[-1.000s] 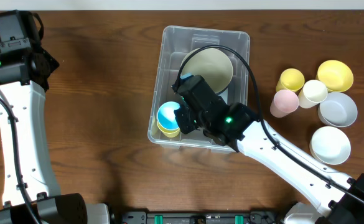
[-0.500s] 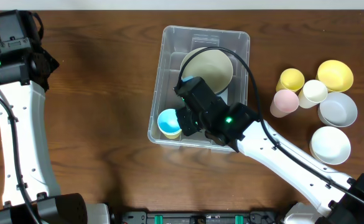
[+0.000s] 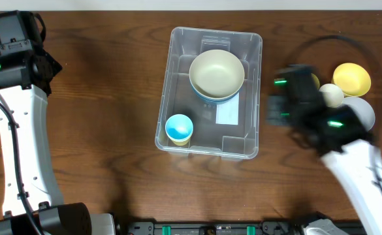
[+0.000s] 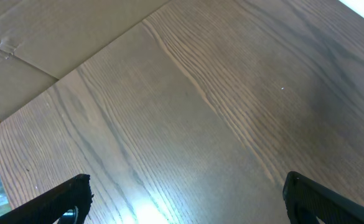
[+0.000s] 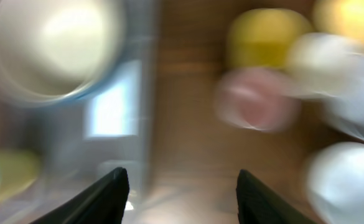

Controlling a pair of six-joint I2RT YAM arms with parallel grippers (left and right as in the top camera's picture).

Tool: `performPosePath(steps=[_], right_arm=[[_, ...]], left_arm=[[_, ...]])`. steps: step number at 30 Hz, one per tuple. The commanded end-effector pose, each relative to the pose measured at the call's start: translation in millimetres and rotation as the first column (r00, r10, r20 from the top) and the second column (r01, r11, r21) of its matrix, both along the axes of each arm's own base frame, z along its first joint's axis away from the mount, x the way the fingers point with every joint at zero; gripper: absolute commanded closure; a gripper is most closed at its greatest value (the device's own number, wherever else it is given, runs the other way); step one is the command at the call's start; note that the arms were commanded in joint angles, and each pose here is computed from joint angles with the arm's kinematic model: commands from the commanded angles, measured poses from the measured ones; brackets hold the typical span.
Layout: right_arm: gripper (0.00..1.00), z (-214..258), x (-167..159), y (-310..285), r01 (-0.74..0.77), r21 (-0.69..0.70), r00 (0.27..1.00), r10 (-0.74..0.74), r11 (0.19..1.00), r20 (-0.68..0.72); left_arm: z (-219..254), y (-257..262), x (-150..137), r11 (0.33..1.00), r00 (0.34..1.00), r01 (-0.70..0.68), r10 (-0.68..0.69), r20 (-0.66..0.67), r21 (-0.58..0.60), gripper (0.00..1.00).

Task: Pack container
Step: 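Withdraw the right gripper to the front white bowl, then lower the right gripper onto the white bowl rim and grasp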

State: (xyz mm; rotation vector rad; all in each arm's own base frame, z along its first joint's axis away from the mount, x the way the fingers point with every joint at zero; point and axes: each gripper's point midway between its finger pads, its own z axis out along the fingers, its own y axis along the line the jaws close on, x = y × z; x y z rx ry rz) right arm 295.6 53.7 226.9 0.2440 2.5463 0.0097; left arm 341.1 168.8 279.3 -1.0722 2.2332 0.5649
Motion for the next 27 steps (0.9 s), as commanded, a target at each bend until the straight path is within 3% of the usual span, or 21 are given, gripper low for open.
performPosePath(steps=[1, 7, 18, 22, 27], right_arm=[[0.41, 15.8, -12.9, -67.7, 0.239, -0.007, 0.971, -0.239, 0.971, 0.027], [0.42, 7.8, -46.6, -153.4, 0.533, 0.006, 0.846, -0.533, 0.846, -0.026], [0.44, -64.4, -79.5, -196.9, 0.716, 0.081, 0.696, -0.701, 0.693, -0.158], [0.46, -82.5, -71.6, -182.0, 0.616, 0.139, 0.785, -0.591, 0.775, -0.186], [0.5, -104.5, -75.8, -168.6, 0.561, 0.135, 0.817, -0.519, 0.817, -0.252]], left_arm=[[0.9, 3.3, -1.1, 1.0, 1.0, -0.018, 0.018, 0.001, 0.009, 0.02], [0.9, 3.3, -1.1, 1.0, 1.0, -0.018, 0.018, 0.001, 0.009, 0.02], [1.0, 3.3, -1.0, 1.0, 1.0, -0.018, 0.018, 0.001, 0.009, 0.02], [0.9, 3.3, -1.1, 1.0, 1.0, -0.018, 0.018, 0.001, 0.009, 0.02], [0.9, 3.3, -1.0, 1.0, 1.0, -0.017, 0.017, 0.001, 0.009, 0.02]])
